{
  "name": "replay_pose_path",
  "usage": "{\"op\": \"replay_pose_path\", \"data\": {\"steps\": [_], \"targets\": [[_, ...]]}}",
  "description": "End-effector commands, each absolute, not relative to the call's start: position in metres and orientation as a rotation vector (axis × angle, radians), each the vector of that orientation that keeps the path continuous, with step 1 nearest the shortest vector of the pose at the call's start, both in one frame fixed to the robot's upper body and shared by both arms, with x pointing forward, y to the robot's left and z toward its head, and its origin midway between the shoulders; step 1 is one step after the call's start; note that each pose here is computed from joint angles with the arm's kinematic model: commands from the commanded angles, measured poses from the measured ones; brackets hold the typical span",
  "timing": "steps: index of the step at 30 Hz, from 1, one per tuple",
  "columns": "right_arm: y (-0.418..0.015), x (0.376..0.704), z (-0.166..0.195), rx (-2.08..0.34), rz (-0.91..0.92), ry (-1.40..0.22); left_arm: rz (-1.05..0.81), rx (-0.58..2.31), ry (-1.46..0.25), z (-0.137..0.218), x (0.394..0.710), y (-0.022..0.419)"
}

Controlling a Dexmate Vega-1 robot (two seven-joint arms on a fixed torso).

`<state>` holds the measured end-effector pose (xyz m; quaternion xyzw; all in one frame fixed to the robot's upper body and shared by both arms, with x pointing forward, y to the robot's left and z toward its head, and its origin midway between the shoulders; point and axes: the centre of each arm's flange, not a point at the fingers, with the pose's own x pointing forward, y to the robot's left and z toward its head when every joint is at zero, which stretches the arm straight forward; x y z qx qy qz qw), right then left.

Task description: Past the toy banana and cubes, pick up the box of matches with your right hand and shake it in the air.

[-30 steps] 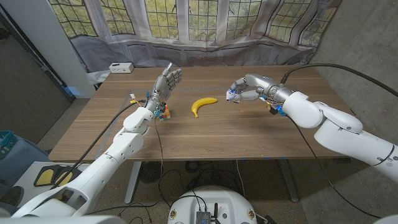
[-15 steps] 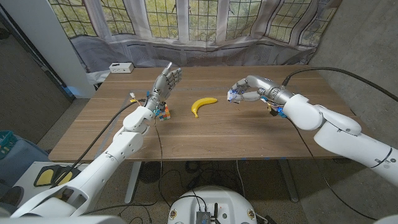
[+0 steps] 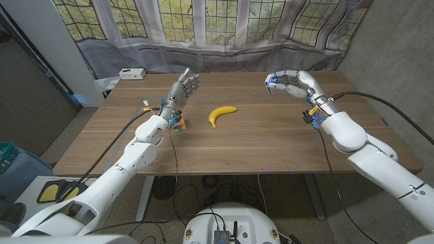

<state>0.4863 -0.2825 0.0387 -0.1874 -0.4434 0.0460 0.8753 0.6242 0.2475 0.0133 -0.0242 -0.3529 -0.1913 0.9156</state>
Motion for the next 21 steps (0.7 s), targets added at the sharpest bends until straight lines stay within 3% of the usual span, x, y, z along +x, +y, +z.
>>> {"op": "replay_pose_path", "data": {"steps": [1,9,14,21], "targets": [[-0.356,0.487,-0.001,0.197,-0.040,-0.982,-0.396,-0.050,-0.720,0.013,0.625,0.246],[-0.386,0.492,-0.045,0.616,-0.115,-0.940,-0.399,-0.052,-0.717,0.012,0.627,0.245],[-0.397,0.507,-0.075,0.947,-0.034,-0.905,-0.407,-0.052,-0.715,0.012,0.629,0.243],[-0.403,0.521,-0.099,1.110,0.013,-0.850,-0.410,-0.052,-0.712,0.012,0.630,0.241]]}}
